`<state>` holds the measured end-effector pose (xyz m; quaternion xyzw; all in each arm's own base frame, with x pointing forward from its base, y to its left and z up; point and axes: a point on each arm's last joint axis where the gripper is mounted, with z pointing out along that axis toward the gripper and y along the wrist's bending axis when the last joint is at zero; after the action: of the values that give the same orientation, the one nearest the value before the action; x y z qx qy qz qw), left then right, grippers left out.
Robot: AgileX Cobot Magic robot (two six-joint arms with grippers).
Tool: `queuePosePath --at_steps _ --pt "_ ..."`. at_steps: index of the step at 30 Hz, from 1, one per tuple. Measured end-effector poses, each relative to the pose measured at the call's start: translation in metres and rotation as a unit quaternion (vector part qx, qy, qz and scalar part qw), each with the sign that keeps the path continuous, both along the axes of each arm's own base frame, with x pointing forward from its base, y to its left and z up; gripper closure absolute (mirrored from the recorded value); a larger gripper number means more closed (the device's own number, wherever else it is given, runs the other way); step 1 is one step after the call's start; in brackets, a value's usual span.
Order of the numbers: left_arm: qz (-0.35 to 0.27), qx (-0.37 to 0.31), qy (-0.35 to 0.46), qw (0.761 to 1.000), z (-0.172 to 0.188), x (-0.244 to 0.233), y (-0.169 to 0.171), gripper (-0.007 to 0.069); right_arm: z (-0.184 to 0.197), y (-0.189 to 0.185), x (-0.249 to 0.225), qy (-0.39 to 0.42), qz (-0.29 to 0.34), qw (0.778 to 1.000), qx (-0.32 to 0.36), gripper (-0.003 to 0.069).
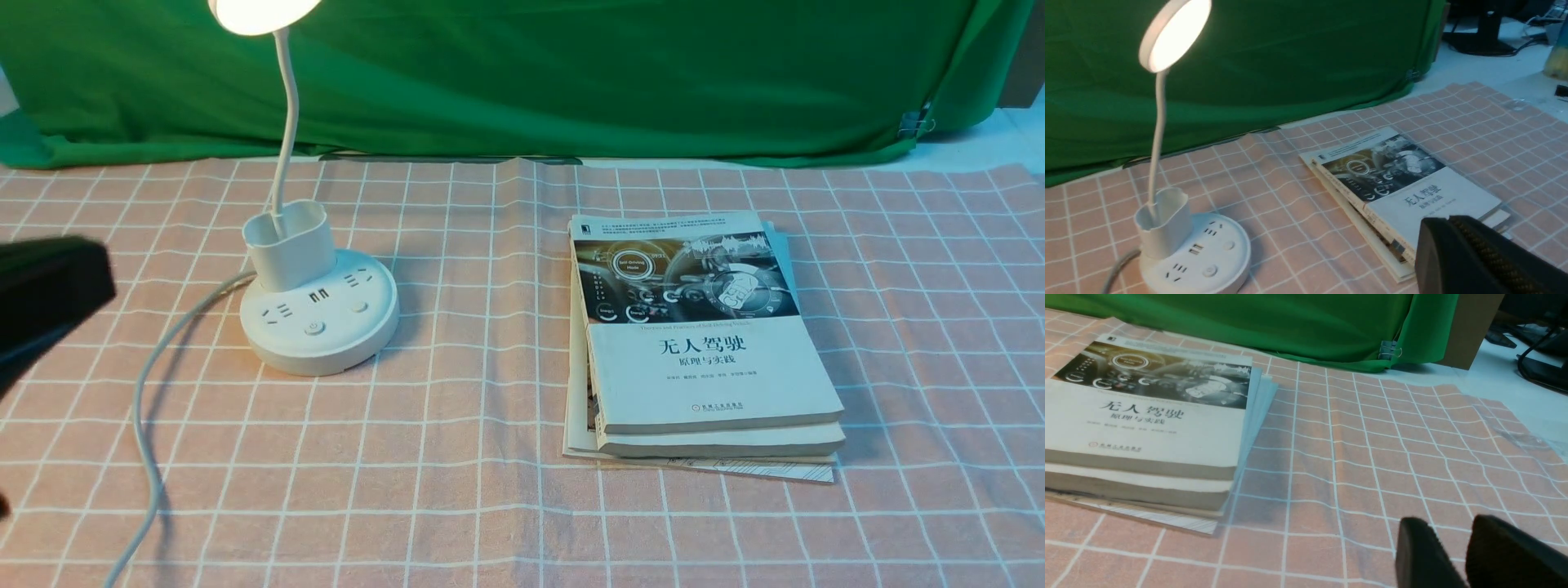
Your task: Turn on the table lamp on the pink coffee tablecloth with your hand.
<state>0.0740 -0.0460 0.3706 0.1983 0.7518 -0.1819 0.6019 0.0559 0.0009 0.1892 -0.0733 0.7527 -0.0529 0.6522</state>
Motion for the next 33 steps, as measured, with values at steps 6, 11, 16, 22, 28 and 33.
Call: queuePosePath --at_steps 6,11,16,22,28,33 --pt "0.004 0.029 0.045 0.999 -0.038 0.004 0.000 0.0604 0.000 0.000 0.000 0.000 0.000 1.000 0.000 0.0419" --pt "0.011 0.072 0.069 0.995 -0.063 0.008 0.002 0.0604 0.000 0.000 0.000 0.000 0.000 1.000 0.000 0.0419" --pt "0.037 0.102 0.052 0.993 -0.069 0.008 0.008 0.0604 0.000 0.000 0.000 -0.001 0.000 1.000 0.000 0.0419" --pt "0.135 0.044 -0.078 0.987 -0.085 -0.001 0.027 0.0604 0.000 0.000 0.000 -0.001 0.000 1.000 0.000 0.0419" --pt "0.223 0.001 -0.180 0.958 -0.123 -0.017 0.041 0.0604 0.000 0.000 0.000 -0.001 0.000 1.000 0.000 0.0419" --pt "0.249 -0.013 -0.145 0.957 -0.159 -0.017 0.044 0.0604 0.001 0.000 0.000 -0.002 0.000 1.000 0.000 0.0419"
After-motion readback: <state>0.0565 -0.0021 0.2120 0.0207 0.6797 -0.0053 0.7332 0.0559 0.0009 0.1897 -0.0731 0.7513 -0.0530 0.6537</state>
